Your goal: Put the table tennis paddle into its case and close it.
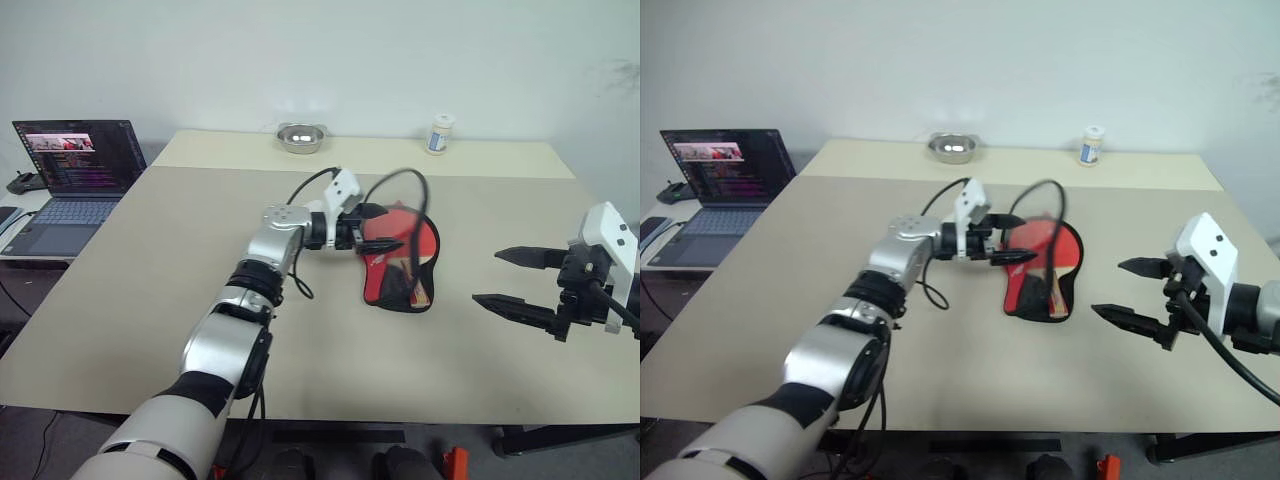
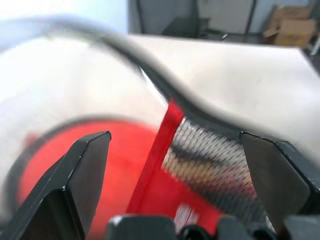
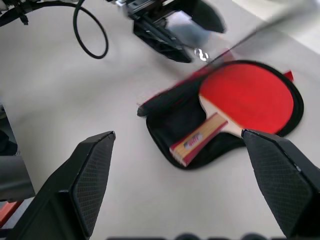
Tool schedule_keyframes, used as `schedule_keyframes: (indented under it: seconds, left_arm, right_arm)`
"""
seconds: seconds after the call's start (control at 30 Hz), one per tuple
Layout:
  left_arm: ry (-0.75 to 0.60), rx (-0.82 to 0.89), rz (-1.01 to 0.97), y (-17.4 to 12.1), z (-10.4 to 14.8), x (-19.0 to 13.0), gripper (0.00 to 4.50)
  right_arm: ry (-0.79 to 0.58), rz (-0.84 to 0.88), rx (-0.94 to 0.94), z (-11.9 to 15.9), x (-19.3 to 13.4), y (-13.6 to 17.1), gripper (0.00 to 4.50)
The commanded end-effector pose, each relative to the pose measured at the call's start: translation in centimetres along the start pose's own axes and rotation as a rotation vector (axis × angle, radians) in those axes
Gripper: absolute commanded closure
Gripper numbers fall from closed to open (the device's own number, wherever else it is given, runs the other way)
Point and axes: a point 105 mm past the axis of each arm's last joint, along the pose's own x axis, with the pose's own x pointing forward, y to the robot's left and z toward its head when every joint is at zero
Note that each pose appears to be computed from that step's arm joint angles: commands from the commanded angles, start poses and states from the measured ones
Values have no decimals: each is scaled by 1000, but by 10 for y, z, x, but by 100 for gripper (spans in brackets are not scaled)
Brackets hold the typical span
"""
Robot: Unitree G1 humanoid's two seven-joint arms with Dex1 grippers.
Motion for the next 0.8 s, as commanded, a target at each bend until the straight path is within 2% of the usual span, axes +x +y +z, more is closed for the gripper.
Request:
schedule_keyframes:
  seconds: [0.03,0.17,0.37,0.57,0.8]
  left_arm:
    - [-21,21,40,6,4,-1,0]
    - [-36,25,35,8,2,-14,0]
    - [-44,37,44,8,-5,-58,0]
    - [-60,6,6,-17,0,-97,0]
    - [-26,22,17,-33,12,-127,0]
  right_arm:
    - [-20,-51,-10,5,-3,-7,5]
    - [-15,-66,2,-1,5,-12,5]
    - [-45,-199,73,-10,31,-47,5]
    - [-30,-324,232,-29,71,-84,5]
    - [21,-284,368,-53,116,-83,5]
